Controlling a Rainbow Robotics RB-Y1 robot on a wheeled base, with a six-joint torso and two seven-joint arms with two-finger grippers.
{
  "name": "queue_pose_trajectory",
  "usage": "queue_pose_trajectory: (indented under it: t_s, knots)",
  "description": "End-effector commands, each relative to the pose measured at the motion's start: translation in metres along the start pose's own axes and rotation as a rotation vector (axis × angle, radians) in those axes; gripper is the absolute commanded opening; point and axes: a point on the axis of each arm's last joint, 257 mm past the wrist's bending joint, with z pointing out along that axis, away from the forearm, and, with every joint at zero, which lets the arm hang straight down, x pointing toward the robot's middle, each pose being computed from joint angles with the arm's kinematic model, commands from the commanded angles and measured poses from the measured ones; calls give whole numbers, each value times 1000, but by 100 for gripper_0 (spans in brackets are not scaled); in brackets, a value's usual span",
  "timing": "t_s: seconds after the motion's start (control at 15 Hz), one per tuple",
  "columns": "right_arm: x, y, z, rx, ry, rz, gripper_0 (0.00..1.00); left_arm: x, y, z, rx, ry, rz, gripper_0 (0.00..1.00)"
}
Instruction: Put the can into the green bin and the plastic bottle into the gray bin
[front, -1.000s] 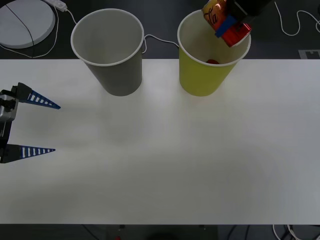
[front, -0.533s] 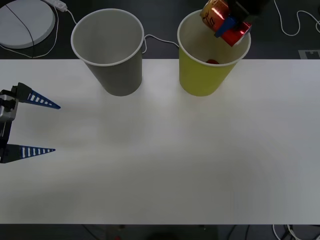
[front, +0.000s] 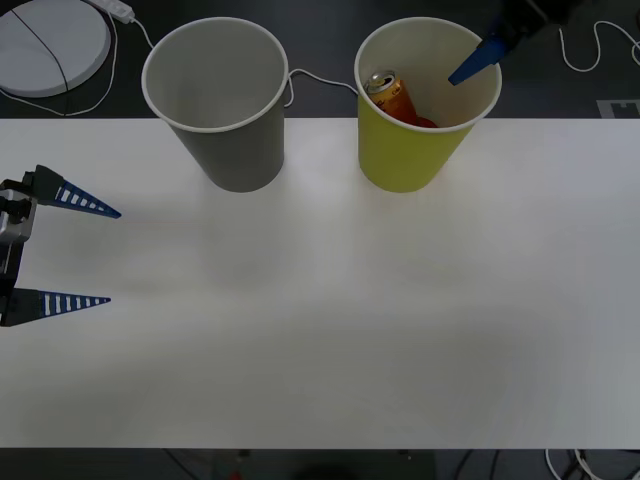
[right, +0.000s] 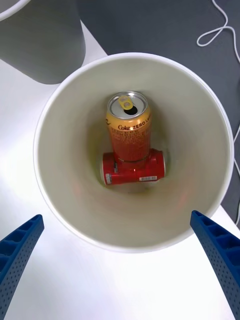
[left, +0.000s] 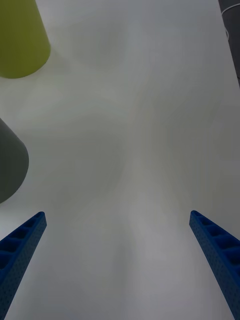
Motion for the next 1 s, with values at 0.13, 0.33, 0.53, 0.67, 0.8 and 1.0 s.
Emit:
queue_pose_trajectory:
  t_s: [0.13, 0.33, 0.53, 0.67, 0.8, 1.0]
  knots:
    - [24, 9, -22, -11, -67, -32, 100, 0, 0, 0, 0, 0, 0, 100]
    - [42, 24, -34, -50, -115, -55, 100, 0, 0, 0, 0, 0, 0, 100]
    - [62, 33, -42, -67, -164, -143, 100, 0, 0, 0, 0, 0, 0, 100]
    - [72, 39, -46, -80, -196, -189, 100, 0, 0, 0, 0, 0, 0, 100]
    - [88, 47, -48, -96, -229, -244, 100, 0, 0, 0, 0, 0, 0, 100]
    - [114, 57, -43, -129, -259, -308, 100, 0, 0, 0, 0, 0, 0, 100]
